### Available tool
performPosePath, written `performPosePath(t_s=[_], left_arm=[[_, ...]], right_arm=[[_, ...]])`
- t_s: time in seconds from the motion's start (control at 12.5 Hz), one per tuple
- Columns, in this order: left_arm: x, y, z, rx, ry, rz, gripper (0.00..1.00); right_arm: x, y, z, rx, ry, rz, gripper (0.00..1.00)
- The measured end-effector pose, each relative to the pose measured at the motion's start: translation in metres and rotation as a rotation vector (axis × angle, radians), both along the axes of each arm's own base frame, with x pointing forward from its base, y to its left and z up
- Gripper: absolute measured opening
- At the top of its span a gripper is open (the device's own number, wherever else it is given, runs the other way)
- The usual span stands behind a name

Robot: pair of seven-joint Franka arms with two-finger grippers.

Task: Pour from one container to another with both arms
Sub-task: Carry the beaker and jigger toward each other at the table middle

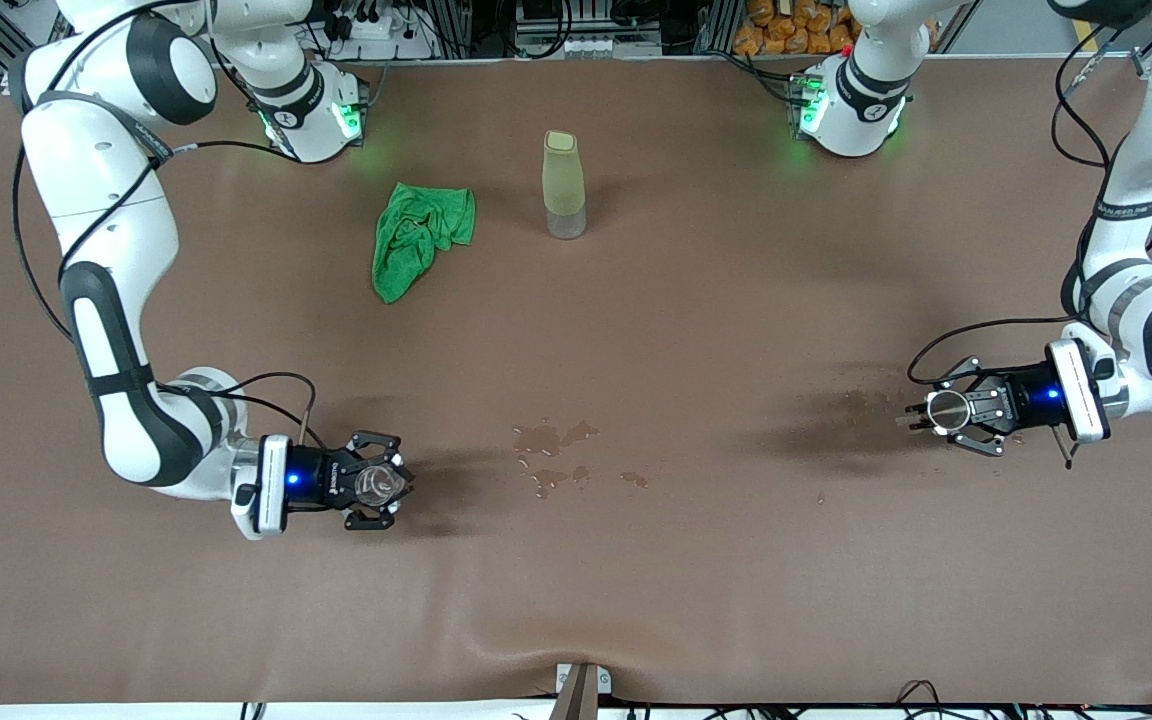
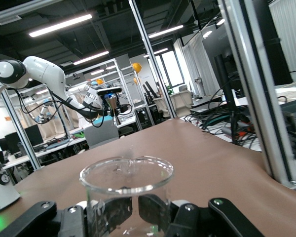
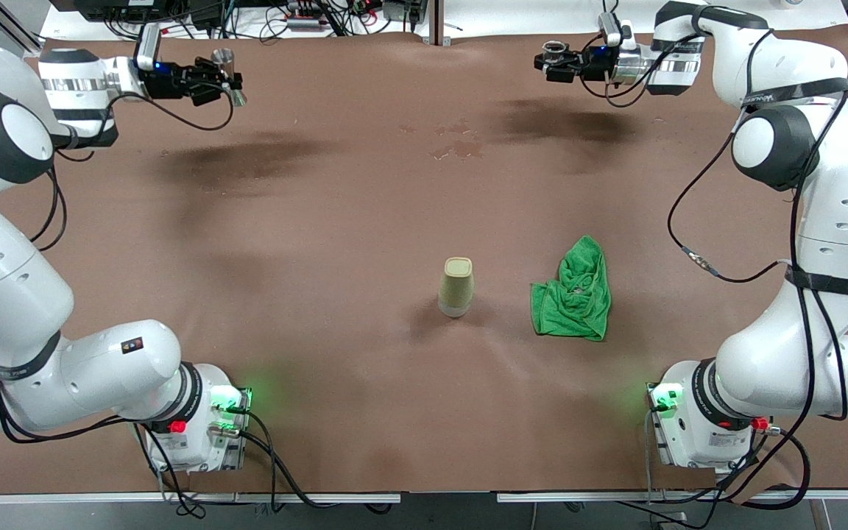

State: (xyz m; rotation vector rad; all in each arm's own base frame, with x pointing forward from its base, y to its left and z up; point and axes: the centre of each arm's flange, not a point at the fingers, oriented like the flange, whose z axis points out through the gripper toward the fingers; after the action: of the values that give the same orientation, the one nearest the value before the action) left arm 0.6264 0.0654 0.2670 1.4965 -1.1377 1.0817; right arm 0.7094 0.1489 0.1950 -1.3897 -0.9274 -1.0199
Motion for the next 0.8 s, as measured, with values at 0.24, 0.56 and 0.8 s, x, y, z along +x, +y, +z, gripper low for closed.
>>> performPosePath(t_s=[0.24,0.56,0.8], left_arm=[[-0.001,-0.03,-0.003,-0.007,0.007,-0.027,0.21],[0.003,-0.087,-0.003,-0.04,0.007,-0.019,0.21],[0.001,-0.136,-0.007,-0.058,0.021,0.002,0.21]], right_arm=[[-0.006,0.025,0.004,0.055,0.039,0.012,0.15],[-0.015,0.063,0.005,0.135,0.084,0.003,0.15],[-0.027,0.114,0.01,0.202,0.123,-0.006,0.15]])
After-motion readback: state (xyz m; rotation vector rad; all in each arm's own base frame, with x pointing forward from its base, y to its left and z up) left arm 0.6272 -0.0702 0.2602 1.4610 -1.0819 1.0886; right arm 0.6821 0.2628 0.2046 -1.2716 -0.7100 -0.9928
